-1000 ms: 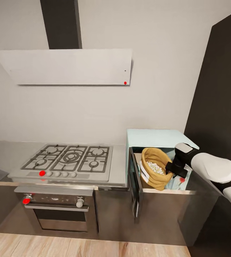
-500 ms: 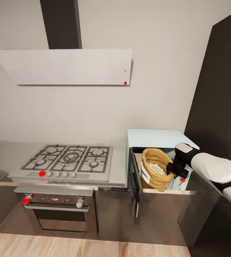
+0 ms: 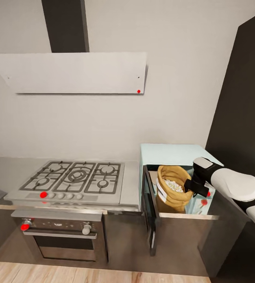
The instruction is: In the kitchen, take the popcorn bag from the countertop, put it into the microwave, and heat it until the popcorn is cooked so the cooked popcorn ends up inside the bag.
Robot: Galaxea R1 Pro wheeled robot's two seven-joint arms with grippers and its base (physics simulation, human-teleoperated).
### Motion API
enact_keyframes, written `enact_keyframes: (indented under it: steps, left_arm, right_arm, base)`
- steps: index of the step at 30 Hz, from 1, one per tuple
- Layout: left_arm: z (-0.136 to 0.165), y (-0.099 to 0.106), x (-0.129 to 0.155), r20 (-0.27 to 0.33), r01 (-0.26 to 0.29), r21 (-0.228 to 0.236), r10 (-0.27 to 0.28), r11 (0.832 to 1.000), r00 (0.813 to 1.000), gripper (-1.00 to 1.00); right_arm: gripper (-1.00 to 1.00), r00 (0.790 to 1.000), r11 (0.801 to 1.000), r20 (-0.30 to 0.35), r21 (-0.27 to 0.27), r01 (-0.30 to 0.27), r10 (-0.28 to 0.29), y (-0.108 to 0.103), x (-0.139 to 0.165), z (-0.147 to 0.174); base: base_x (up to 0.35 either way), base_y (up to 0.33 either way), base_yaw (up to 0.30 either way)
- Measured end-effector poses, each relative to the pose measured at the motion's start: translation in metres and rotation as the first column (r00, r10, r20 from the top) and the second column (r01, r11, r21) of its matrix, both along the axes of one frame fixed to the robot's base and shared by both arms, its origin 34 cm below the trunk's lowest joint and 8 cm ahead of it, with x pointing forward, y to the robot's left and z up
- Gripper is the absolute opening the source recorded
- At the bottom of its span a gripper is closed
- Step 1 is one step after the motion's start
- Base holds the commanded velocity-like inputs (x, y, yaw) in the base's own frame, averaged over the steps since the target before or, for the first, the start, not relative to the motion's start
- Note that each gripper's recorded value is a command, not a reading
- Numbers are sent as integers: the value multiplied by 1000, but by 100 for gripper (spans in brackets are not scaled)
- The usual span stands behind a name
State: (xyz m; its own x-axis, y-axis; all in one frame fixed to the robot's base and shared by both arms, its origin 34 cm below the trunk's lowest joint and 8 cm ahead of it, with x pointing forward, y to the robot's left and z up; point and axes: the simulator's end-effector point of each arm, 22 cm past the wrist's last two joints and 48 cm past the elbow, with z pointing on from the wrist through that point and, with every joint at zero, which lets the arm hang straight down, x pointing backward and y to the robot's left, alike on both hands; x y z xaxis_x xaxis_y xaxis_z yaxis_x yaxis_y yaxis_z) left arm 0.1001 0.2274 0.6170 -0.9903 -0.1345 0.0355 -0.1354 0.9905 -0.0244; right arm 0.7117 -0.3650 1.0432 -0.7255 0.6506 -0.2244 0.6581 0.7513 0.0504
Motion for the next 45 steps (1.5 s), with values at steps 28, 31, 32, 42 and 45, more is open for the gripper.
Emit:
enact_keyframes:
  steps: [28, 31, 32, 42, 45]
  left_arm:
    - [0, 0, 0, 0, 0, 0, 0, 1000, 1000, 100]
    - [0, 0, 0, -1, 0, 0, 0, 1000, 1000, 100]
    - [0, 0, 0, -1, 0, 0, 0, 1000, 1000, 100]
    - [0, 0, 0, 0, 0, 0, 0, 1000, 1000, 100]
    - [0, 0, 0, 0, 0, 0, 0, 1000, 1000, 100]
  right_arm:
    - [-100, 1000, 1000, 0, 0, 0, 0, 0, 0, 0]
    - [-100, 1000, 1000, -1, 0, -1, 1, 0, 0, 0]
    - [-100, 1000, 1000, -1, 0, -1, 1, 0, 0, 0]
    - [-100, 1000, 1000, 0, 0, -1, 1, 0, 0, 0]
    - [-100, 1000, 1000, 0, 1, -1, 1, 0, 0, 0]
  base:
    - [93, 0, 0]
    - [15, 0, 0]
    - [5, 0, 0]
    - [29, 0, 0]
    - [130, 0, 0]
